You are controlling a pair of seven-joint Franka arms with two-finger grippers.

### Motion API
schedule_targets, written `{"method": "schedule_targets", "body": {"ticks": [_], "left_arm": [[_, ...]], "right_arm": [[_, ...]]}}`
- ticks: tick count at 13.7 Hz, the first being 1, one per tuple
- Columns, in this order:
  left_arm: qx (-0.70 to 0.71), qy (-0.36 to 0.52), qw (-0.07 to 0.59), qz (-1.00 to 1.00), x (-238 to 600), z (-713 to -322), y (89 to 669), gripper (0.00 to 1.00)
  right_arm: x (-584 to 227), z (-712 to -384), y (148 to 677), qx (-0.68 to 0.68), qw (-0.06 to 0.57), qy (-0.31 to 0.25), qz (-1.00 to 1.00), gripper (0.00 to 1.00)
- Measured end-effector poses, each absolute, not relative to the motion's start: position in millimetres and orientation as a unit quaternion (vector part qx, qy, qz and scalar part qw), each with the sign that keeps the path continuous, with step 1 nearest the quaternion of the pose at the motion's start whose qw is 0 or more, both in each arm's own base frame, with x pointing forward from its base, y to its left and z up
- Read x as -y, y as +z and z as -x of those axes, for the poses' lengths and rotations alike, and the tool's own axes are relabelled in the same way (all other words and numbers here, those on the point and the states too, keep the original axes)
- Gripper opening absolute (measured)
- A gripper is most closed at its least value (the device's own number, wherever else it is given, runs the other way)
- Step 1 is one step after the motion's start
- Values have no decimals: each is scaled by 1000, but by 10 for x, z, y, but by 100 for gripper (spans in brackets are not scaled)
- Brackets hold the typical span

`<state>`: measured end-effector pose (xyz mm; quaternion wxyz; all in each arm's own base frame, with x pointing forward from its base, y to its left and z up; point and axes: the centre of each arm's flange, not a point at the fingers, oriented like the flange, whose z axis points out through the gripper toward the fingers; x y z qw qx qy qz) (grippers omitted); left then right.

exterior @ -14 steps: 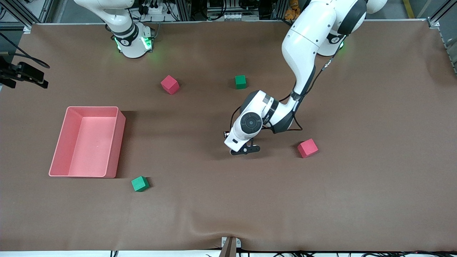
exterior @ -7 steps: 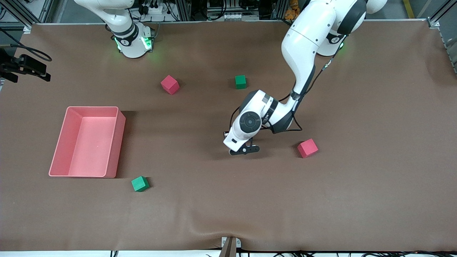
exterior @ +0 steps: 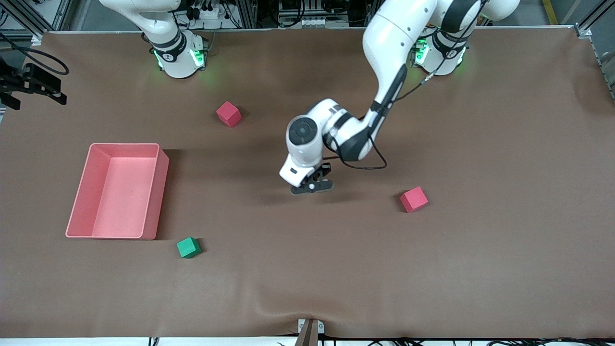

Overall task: Place and upright button with both arms
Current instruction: 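Carry the button with the left gripper and lower it upright onto the table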

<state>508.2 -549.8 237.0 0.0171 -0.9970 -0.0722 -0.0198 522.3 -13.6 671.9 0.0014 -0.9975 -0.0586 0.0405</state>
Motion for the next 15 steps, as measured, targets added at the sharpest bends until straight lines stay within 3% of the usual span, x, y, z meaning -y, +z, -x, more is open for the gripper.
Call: {"method": "schedule_targets", "body": {"ticks": [7,9,11,15], "left_arm": [[163,-194,47,966,6072,-4595,2924,33],[219,-211,46,951,6101,-4530,2907,33],[256,-289,56,921,6181,-4388,2826,33],[239,-370,67,895,6430,-3906,2518,33]], "right_arm": [[175,-5289,6641,2,16,38,999,100],[214,-5295,6609,-2,18,39,999,100],[212,-5296,6592,-3,18,41,999,100],[195,-5297,6587,-18,17,42,999,100]]}}
